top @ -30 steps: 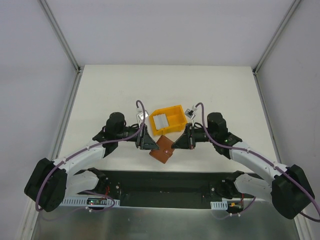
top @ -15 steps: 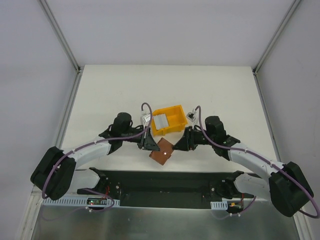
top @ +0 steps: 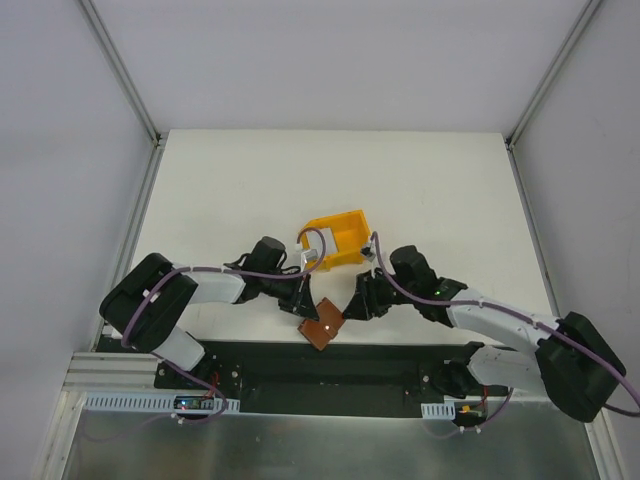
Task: Put the credit cards into the card holder
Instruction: Open the card holder at the center of the board.
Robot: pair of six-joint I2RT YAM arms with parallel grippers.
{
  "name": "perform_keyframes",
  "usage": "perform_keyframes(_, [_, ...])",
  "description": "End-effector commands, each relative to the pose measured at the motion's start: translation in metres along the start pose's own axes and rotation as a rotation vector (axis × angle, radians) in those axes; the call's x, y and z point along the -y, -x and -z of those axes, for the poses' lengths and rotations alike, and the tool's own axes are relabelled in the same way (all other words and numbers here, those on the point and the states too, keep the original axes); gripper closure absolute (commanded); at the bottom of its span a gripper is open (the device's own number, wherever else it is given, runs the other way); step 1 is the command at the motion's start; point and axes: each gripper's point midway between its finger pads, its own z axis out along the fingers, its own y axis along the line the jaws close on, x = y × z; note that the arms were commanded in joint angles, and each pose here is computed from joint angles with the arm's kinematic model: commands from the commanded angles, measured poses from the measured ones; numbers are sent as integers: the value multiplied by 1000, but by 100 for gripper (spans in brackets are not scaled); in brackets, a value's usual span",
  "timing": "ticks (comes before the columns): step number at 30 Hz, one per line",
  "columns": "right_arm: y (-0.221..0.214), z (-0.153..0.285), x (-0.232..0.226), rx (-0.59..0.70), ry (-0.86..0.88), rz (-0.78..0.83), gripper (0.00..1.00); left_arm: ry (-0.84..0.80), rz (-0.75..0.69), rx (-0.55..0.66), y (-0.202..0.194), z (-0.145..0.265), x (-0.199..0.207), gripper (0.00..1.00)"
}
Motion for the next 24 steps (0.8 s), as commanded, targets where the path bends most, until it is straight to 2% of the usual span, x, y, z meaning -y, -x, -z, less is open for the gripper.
perform_keyframes(1, [5, -23, -3, -2, -16, 18, 58, 57, -57, 26, 13, -9, -8, 100])
perform_keyframes(8, [-9, -48, 7, -58, -15, -8, 59, 95, -47, 41, 14, -10, -15, 100])
perform_keyframes(16, [-4, -61, 1, -55, 53, -4, 60, 105, -39, 44, 12, -10, -18, 100])
perform_keyframes(24, [-27, -70, 2, -145, 77, -20, 67, 92, -14, 86, 18, -11, -15, 100])
